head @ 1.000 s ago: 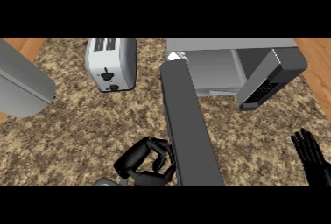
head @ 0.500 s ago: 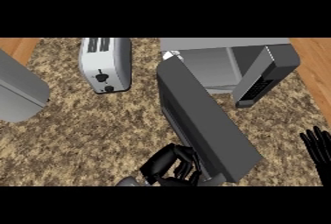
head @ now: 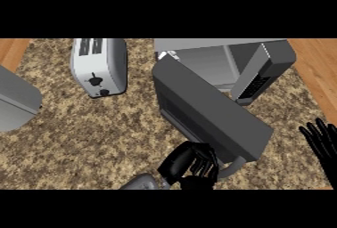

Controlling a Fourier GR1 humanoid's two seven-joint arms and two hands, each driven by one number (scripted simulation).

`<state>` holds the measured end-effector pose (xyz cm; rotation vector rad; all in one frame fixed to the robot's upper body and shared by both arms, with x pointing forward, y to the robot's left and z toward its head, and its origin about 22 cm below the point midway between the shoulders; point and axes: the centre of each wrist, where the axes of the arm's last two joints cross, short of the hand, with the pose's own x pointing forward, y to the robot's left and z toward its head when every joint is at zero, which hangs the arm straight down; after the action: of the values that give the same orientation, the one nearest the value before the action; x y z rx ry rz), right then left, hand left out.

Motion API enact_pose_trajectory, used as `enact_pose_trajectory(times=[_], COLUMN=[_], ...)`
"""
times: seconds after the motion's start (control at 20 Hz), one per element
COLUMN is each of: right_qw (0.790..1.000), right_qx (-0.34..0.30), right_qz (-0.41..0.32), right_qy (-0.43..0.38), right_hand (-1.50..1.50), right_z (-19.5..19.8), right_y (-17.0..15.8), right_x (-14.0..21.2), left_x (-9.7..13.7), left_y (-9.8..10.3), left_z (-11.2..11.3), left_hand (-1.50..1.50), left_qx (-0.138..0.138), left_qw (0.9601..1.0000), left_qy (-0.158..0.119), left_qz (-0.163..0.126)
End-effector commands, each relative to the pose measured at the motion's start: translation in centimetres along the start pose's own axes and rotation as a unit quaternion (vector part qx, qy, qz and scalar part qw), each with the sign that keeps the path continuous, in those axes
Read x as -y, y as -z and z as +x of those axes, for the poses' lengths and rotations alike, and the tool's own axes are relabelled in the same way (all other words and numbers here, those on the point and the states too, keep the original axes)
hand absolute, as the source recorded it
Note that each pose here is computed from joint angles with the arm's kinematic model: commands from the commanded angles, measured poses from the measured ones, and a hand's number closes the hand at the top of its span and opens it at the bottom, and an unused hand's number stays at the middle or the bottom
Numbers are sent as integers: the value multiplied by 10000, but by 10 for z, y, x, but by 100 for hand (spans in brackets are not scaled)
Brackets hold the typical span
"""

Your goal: Pick up the milk, place it into the microwave and close the microwave

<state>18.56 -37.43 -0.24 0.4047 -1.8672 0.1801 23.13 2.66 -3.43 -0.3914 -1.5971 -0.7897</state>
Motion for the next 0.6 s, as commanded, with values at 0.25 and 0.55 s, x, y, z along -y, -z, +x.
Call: enact_pose_trajectory(times=[0.25, 0.55], right_qw=[9956, 9938], right_qx=[312, 296], right_qz=[837, 1005], right_qy=[273, 360], right_hand=[-150, -150], right_z=[29, 39], right_y=[30, 37], right_x=[-11, -18], left_x=[6, -18], left_y=[26, 51], left_z=[24, 40], left_hand=[150, 150], left_qx=[297, 414], left_qw=[9971, 9886], left_qy=[55, 20], left_qz=[700, 1447])
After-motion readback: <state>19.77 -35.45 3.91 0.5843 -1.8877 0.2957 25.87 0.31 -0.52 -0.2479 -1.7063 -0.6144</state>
